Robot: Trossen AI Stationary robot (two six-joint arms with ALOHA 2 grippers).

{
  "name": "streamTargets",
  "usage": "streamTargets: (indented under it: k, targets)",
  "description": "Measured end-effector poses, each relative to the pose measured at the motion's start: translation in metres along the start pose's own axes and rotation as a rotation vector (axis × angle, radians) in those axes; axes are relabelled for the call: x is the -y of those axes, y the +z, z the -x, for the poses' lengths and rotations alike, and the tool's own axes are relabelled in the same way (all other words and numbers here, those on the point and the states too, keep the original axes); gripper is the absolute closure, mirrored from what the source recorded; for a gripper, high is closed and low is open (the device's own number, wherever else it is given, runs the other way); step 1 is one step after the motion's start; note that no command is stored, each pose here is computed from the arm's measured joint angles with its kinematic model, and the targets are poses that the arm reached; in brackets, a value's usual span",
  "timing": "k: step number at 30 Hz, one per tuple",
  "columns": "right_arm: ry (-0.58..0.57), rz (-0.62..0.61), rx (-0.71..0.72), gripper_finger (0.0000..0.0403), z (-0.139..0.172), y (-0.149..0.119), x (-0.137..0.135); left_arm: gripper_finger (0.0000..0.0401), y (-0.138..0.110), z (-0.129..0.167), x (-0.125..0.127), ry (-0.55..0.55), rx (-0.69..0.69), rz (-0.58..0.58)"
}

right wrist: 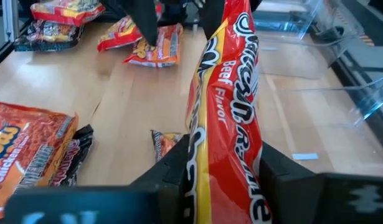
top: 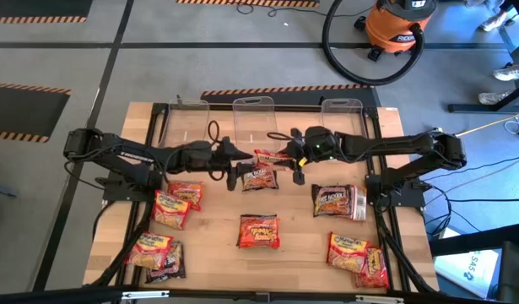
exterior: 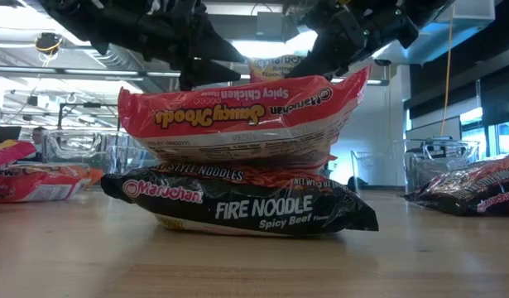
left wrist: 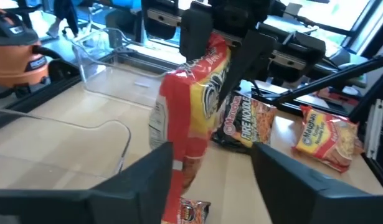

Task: Sort Maruchan noodles
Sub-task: Put the top right red noodle pack into the middle transparent bin

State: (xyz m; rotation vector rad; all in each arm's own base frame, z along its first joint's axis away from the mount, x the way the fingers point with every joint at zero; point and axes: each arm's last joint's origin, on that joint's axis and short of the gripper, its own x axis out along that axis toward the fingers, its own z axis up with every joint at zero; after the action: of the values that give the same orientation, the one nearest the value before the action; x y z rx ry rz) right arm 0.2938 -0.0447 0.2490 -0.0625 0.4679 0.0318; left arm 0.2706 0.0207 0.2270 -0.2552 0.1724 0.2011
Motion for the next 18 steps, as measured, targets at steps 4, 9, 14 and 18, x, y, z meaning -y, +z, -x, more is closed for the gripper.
streamTargets:
  k: [4, 9, 14, 18]
  targets:
    - [0.008, 0.018, 0.035, 0.0316, 0.000, 0.004, -0.001, 0.0132, -0.001, -0.002, -0.004, 0.016, -0.006, 0.003]
    - [0.003, 0.027, 0.080, 0.0313, 0.000, 0.008, 0.000, 0.0114, -0.002, -0.003, -0.005, 0.020, -0.010, -0.001]
    - [0.031, 0.032, 0.172, 0.0316, -0.001, 0.016, 0.000, 0.0113, -0.001, -0.003, -0.005, 0.017, 0.000, -0.023]
    - [0.041, 0.019, 0.203, 0.0312, -0.009, 0.015, 0.001, 0.0113, 0.000, -0.003, -0.004, 0.007, 0.013, -0.030]
